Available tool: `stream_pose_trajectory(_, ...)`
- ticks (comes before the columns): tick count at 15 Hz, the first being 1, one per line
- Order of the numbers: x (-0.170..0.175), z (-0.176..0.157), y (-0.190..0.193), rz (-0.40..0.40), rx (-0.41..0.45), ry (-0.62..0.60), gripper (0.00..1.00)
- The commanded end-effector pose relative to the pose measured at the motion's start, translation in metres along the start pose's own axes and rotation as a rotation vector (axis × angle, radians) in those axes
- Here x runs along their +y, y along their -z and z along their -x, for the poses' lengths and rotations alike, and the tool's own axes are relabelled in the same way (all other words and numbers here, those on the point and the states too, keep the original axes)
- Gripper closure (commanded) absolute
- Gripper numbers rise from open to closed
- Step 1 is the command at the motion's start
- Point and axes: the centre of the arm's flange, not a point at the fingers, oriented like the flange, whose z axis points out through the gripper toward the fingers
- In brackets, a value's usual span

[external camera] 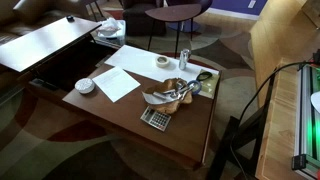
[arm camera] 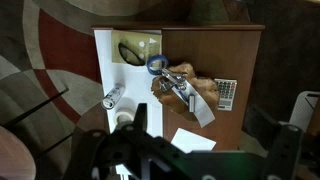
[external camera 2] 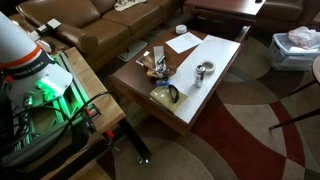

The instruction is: Move the measuring spoon set from the tray to the table

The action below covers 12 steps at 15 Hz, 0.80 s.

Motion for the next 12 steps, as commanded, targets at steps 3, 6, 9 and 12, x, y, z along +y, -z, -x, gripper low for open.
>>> stream_pose_trajectory(3,-0.001,0.002,-0.008,-0.003,-0.018,0.002,0.0)
stream_pose_trajectory(6,0.007,-0.023,-0.011,-0.027,0.019,-0.057,0.0)
stream_pose_trajectory(9,0.016,-0.069,-0.016,-0.096,0.085,-0.092,0.0)
stream_pose_trajectory(12,0.026,-0.121,-0.035,-0.117,0.097,-0.112,0.0)
